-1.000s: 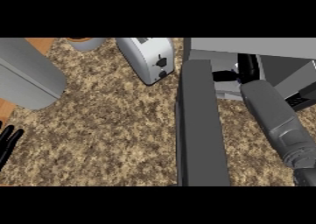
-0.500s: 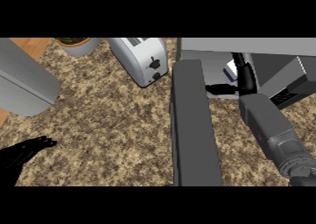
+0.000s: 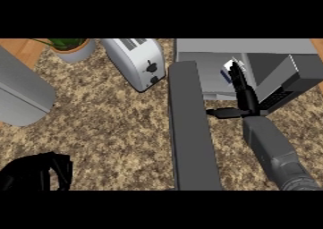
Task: Pick up the milk, place it into the microwave and close the microwave
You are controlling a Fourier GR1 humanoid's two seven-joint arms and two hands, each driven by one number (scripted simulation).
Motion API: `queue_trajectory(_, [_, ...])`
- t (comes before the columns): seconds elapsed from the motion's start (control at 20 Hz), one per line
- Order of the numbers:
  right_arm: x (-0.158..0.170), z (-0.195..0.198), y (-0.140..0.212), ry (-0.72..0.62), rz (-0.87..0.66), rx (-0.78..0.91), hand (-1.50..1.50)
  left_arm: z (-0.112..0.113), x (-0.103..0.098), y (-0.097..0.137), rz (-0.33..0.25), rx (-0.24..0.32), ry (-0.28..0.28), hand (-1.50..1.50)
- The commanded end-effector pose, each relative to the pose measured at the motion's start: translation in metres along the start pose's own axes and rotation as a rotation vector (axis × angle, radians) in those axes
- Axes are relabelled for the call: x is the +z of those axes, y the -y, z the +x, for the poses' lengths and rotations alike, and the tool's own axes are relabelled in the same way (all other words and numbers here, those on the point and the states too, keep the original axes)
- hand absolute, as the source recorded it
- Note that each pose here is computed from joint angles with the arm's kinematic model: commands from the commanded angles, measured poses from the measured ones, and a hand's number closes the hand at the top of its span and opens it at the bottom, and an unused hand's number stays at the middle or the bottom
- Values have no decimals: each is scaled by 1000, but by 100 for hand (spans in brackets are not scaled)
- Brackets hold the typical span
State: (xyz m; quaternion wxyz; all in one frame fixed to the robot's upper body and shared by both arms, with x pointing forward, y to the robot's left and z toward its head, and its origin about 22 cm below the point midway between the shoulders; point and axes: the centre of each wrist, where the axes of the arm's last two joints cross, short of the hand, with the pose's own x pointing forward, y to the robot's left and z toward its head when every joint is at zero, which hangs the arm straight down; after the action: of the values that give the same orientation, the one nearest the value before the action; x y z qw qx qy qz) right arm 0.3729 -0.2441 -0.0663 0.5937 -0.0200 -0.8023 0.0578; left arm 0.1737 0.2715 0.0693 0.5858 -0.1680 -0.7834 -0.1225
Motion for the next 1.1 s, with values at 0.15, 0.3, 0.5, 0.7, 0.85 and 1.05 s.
queue_trajectory(0.15, [49,-25,6,-10,7,-56,-150,1,-19,31,-42,10,-54,150])
queue_trajectory(0.3, [72,-32,25,-8,22,-47,-150,7,-35,33,-99,22,-40,150])
queue_trajectory(0.5, [88,-30,35,-31,-5,-46,-150,-6,-46,46,-128,-30,-63,150])
queue_trajectory(0.7, [131,-38,28,-42,-20,-52,-150,-18,-78,69,-145,-58,-50,150])
queue_trajectory(0.85, [142,-27,57,-30,-23,-37,-150,-31,-89,79,-238,-114,-53,150])
queue_trajectory(1.05, [182,-22,64,-22,-4,-41,-150,-60,-115,99,-293,-115,-101,150])
